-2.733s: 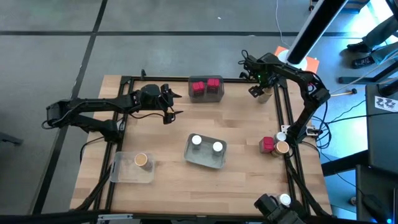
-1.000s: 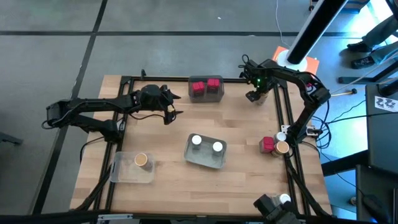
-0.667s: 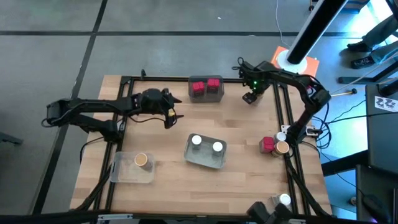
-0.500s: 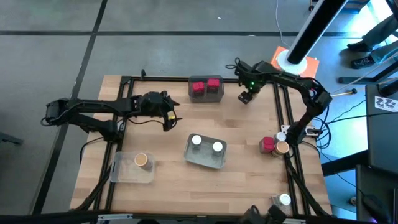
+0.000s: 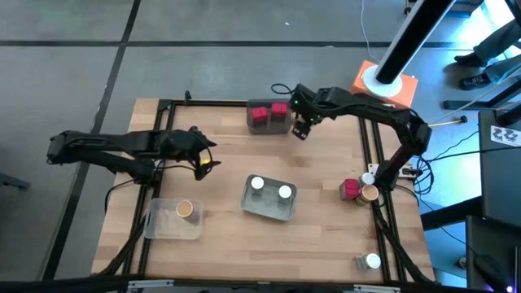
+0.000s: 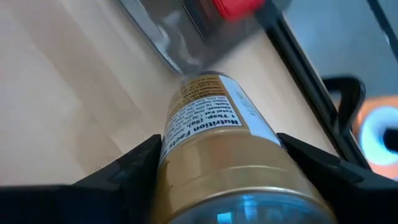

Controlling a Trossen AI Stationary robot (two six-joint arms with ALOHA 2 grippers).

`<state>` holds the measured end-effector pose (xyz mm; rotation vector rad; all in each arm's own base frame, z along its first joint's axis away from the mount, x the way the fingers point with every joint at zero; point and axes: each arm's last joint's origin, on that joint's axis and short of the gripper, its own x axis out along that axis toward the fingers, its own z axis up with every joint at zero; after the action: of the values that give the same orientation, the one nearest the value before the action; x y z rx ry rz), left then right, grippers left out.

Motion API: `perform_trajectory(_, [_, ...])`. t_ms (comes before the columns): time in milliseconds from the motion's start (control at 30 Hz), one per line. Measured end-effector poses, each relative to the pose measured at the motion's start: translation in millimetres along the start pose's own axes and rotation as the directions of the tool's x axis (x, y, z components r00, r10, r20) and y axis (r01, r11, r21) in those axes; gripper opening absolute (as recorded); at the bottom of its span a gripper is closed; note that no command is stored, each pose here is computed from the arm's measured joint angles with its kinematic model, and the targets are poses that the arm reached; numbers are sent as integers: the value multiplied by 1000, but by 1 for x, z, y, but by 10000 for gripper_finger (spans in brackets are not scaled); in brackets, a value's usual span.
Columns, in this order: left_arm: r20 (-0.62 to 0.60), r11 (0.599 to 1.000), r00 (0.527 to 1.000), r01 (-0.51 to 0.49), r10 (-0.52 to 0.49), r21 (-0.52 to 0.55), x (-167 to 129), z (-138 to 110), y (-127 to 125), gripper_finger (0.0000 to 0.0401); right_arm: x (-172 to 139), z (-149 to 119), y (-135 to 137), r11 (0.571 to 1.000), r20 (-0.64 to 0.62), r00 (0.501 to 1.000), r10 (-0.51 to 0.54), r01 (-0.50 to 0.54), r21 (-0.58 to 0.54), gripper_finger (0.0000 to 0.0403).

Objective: Sort spices by type
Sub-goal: Put the top brown seasoning bottle into the transparent bin

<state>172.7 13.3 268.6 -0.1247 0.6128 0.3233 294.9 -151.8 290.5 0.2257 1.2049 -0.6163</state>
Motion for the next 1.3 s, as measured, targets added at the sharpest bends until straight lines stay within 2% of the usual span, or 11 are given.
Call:
perform_trajectory(133, [-25,999,1000,11,-12,-45,-12,-7,-1,329,-15,10,22,999,103,994,47,-46,-16,282])
perform_trajectory(300, [-47,996,999,22,-26,-88,-23,-13,-2,329,-29,18,55,989,236,961,147,-135,-64,282])
perform_trajectory(433, [-67,993,996,44,-52,-113,-29,-18,-5,329,-39,21,85,966,327,910,256,-230,-116,282])
perform_trajectory(633, [-108,988,989,83,-97,-130,-33,-25,-13,329,-45,24,140,912,432,805,407,-331,-243,282])
perform_trajectory(800, [-123,984,983,121,-137,-129,-36,-28,-20,329,-40,22,177,868,444,749,491,-379,-321,282])
perform_trajectory(900, [-146,986,981,110,-128,-123,-38,-31,-22,329,-35,19,194,850,444,729,521,-393,-351,282])
perform_trajectory(1167, [-164,990,982,76,-95,-122,-40,-36,-23,329,-35,32,245,806,392,720,573,-407,-430,282])
perform_trajectory(1300, [-164,990,982,75,-95,-121,-40,-36,-23,329,-33,33,271,786,322,752,576,-400,-472,282])
